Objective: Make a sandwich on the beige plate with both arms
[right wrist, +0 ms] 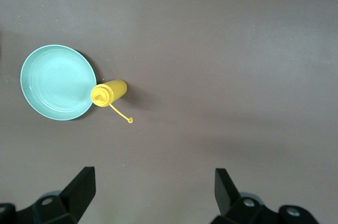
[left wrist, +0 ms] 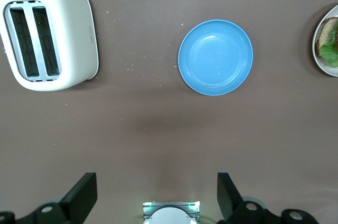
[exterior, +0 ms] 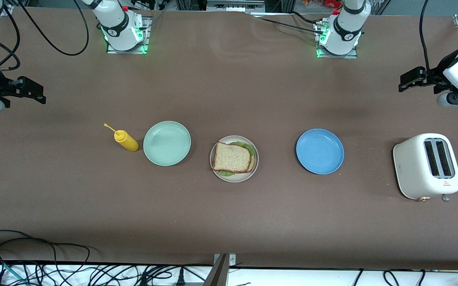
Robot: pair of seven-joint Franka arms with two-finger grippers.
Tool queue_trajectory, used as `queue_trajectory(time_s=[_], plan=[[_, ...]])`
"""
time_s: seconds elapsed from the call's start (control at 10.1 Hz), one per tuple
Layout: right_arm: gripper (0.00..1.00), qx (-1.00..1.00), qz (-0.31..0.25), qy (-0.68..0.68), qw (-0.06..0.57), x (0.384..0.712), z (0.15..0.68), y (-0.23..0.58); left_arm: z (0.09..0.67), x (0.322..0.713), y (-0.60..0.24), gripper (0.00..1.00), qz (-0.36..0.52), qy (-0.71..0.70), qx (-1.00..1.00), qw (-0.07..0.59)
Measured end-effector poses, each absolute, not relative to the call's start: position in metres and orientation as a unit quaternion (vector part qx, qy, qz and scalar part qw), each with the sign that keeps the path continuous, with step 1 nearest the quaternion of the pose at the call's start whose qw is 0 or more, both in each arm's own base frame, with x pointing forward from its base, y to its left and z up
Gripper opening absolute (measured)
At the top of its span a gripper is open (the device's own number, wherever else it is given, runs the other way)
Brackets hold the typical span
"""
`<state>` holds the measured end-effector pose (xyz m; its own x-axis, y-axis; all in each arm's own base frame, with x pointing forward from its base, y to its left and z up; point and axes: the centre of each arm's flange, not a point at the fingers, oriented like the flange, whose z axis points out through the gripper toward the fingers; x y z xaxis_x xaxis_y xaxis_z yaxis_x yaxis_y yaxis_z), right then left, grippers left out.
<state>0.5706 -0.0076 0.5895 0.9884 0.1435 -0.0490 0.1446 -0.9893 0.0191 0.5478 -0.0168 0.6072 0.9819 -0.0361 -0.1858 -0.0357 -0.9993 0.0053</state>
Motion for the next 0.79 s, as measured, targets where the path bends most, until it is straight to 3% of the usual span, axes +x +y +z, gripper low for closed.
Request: queue_trajectory(time_s=[0.79], plan=[[1.0, 0.997, -0.024, 0.072, 0.011, 0.571, 0.59, -0.008, 0.6, 0.551, -0.027, 1.0, -0.099, -0.028, 0.995, 0.001]])
